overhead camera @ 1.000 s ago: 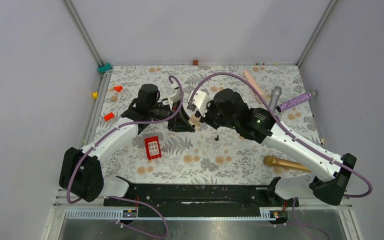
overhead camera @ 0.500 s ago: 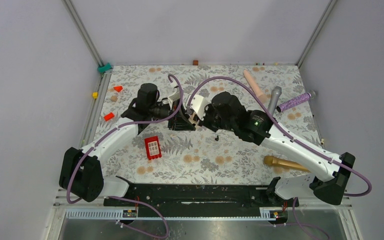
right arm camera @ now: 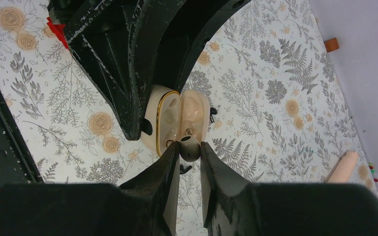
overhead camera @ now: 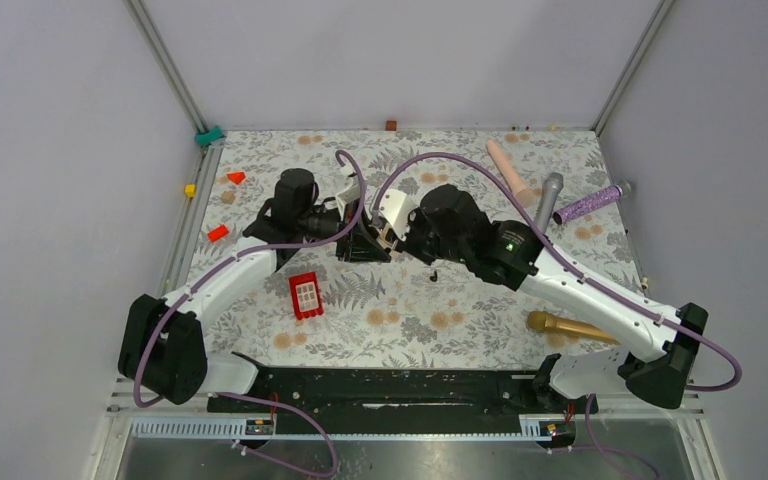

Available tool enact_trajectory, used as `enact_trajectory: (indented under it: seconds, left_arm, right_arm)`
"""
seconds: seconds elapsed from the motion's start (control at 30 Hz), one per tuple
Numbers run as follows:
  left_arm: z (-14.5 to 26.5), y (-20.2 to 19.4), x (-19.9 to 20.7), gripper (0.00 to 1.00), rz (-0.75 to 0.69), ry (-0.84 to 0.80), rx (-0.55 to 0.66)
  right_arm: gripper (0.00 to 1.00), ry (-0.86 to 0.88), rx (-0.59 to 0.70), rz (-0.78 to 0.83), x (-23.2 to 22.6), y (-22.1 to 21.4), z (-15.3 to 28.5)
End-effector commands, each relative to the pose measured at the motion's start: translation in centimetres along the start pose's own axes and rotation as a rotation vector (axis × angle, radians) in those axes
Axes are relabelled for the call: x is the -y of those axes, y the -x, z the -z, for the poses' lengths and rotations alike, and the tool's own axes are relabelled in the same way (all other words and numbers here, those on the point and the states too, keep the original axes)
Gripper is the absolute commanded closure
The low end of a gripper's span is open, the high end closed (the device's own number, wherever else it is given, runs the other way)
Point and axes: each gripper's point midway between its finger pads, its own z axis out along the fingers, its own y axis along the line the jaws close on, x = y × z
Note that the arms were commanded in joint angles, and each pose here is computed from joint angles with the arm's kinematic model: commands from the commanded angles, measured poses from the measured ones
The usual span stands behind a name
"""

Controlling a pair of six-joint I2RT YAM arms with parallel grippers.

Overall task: Insert the wireless bluetooth earbuds into the charging case
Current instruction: Insert the right earbud into the right side groove of the charging case.

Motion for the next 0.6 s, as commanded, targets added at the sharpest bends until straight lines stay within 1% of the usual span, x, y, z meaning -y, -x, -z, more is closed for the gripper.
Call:
enact_trajectory:
  seconds: [0.0, 0.57]
  left_arm:
    - [0.4, 1.6, 0.7, 1.00, -0.086, -0.004, 0.040]
    - [0.6, 1.6, 1.9, 1.00, -0.133, -0.042, 0.059]
  right_arm:
    - [0.84, -0.002, 0.022, -0.029, -0.2, 0.8, -0.4]
    - [0.77, 0.012, 0.021, -0.048, -0.5, 1.0, -0.7]
